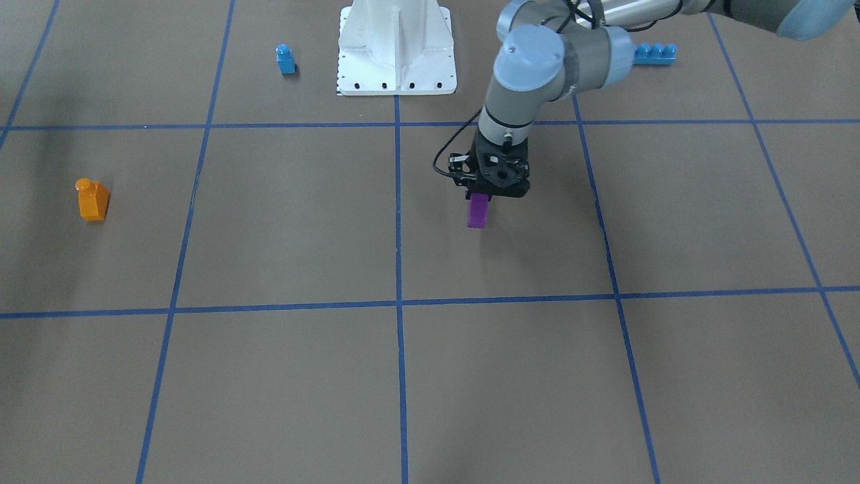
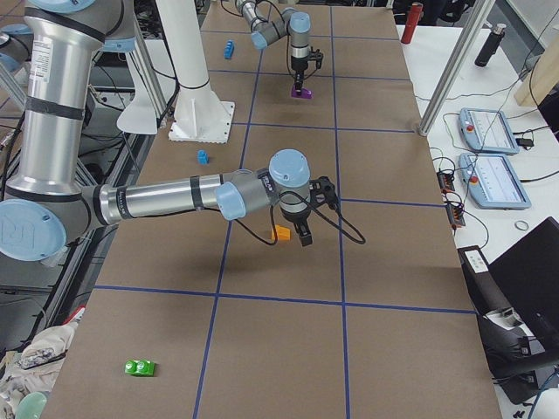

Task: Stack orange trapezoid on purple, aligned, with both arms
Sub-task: 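Carry the purple block with the left gripper toward the table center, then lower the purple block onto the center grid line and open the left gripper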

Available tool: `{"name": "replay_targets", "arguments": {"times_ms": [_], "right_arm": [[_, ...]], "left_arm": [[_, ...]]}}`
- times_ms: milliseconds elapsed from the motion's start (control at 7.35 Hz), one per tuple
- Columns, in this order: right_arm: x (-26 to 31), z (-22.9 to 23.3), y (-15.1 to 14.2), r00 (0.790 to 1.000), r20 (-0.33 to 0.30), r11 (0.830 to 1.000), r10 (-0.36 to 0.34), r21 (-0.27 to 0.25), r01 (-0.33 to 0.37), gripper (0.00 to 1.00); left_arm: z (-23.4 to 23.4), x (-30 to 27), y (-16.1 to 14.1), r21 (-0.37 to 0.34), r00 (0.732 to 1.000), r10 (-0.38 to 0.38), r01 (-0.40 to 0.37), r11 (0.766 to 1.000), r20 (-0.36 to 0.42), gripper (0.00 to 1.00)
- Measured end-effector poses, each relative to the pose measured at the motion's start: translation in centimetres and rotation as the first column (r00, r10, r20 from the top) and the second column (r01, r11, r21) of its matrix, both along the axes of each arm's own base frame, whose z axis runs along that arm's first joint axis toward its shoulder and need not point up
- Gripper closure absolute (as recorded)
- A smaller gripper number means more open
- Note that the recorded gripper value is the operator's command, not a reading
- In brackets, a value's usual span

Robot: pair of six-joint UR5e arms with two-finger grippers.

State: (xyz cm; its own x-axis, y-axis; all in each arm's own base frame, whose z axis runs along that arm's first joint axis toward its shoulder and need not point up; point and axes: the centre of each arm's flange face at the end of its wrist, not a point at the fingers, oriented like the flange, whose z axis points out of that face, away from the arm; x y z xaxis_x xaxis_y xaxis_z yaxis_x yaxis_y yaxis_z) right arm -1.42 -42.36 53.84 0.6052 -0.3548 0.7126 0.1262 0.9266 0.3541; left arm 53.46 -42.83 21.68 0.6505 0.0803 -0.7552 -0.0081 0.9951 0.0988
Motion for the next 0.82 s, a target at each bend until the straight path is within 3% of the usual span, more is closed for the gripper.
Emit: {"name": "replay_targets", "arguments": {"times_ms": [272,544,817], "right_arm": [[0.0,0.0,0.0,1.000,0.000,1.000,0.000,-0.001,0.000,0.00],[0.0,0.0,0.0,1.000,0.000,1.000,0.001,-0.001,-0.001,0.00],[0.0,0.0,-0.1,1.000,0.000,1.000,0.001,-0.001,-0.001,0.00]], "left_arm": [[-4.3,7.0,0.5,-0.032,0.999,-0.037,0.038,0.999,0.033,1.00],[-5.1,9.8,1.0,-0.028,0.998,-0.043,0.044,0.999,0.042,1.00],[-5.1,10.6,1.3,-0.026,0.998,-0.039,0.041,0.999,0.042,0.87]]}}
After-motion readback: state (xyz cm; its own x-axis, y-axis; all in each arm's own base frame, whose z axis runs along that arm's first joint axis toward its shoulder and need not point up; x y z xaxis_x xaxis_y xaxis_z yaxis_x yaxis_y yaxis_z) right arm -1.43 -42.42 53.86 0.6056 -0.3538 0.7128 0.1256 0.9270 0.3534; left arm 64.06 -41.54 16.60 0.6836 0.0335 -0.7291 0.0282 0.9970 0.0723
